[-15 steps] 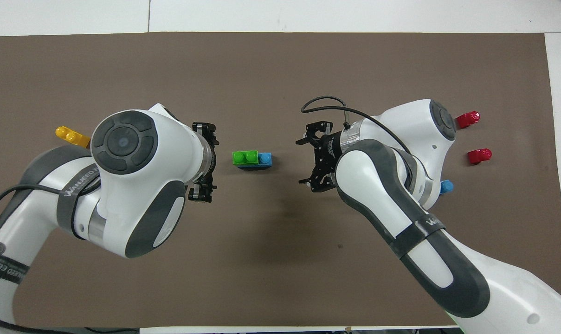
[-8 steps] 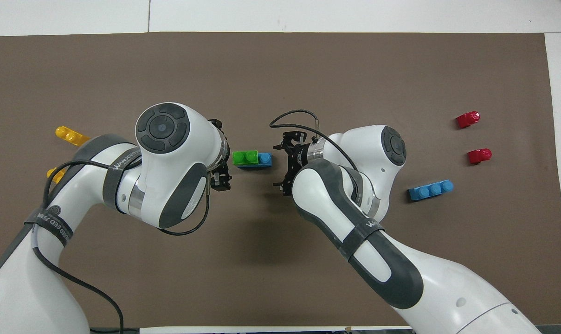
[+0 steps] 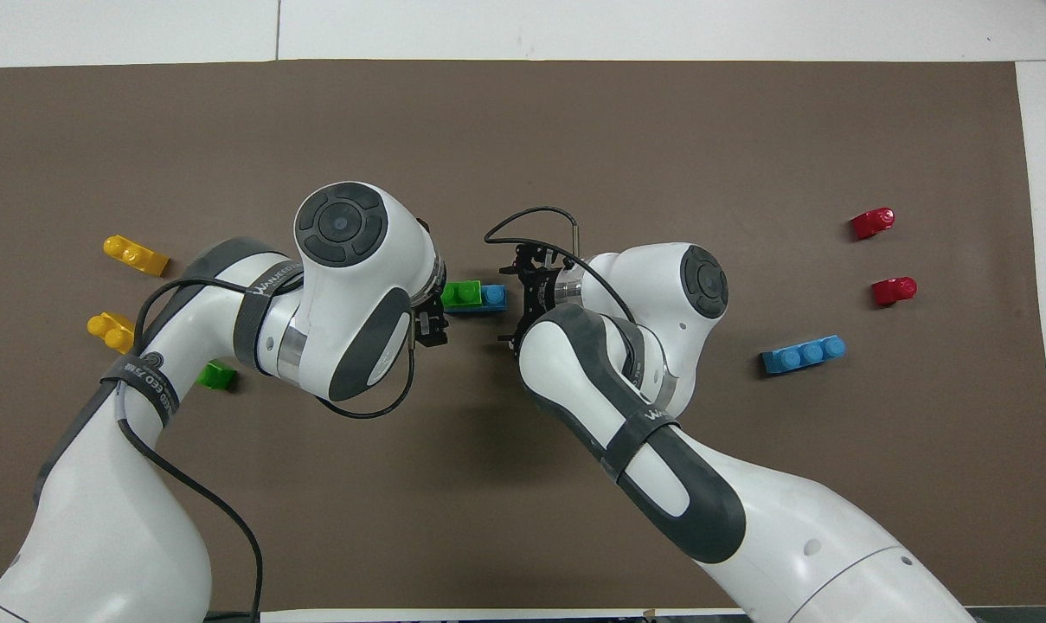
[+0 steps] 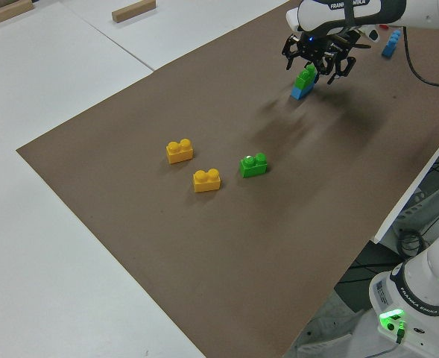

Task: Remove green block with left arm and hold with right
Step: 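Pull the green brick with the left gripper while the right gripper pulls blue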

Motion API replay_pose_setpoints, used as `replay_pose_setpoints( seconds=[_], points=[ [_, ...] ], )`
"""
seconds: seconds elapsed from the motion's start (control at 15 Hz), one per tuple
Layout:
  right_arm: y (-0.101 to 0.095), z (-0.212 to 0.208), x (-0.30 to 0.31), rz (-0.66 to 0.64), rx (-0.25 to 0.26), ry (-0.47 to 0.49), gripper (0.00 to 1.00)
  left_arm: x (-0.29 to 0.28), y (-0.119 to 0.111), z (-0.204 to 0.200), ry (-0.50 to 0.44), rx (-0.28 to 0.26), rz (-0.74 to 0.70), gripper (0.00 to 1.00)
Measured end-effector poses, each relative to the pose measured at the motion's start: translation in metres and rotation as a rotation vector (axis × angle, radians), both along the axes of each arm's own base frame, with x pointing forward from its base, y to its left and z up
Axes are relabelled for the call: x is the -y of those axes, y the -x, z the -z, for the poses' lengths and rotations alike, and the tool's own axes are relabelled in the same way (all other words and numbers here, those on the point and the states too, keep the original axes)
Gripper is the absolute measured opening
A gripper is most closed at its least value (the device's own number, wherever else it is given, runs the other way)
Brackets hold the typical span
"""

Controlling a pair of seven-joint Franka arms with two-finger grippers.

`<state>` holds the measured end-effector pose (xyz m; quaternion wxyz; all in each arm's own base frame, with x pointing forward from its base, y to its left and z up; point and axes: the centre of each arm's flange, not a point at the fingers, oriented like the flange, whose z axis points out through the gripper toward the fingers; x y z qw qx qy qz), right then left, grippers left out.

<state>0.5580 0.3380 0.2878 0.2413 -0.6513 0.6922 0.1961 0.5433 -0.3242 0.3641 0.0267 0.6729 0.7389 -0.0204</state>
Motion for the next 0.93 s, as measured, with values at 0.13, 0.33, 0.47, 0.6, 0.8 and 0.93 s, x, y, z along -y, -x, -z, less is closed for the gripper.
replay_pose_setpoints(
  seconds=[0.13,0.33,0.47,0.6,0.8,0.93],
  points=[
    [-0.003,0.001,0.000,0.012,0.008,-0.002,0.96,0.003,0.000,0.002,0.002,0.003,-0.007,1.00],
    [-0.005,0.003,-0.006,0.010,0.014,-0.002,1.00,0.005,-0.001,0.007,0.006,0.006,-0.028,1.00],
    [-0.008,0.004,-0.011,0.007,0.019,-0.005,1.00,0.005,-0.001,0.009,0.006,0.006,-0.033,1.00],
    [-0.010,0.004,-0.012,0.007,0.022,-0.007,1.00,0.005,-0.002,0.009,0.007,0.008,-0.035,1.00],
    [-0.011,0.008,-0.012,0.012,0.024,-0.002,1.00,0.005,-0.002,0.011,0.007,0.008,-0.037,1.00],
    [-0.012,0.016,-0.011,0.020,0.025,0.008,1.00,0.005,-0.002,0.012,0.009,0.011,-0.037,1.00]
  ],
)
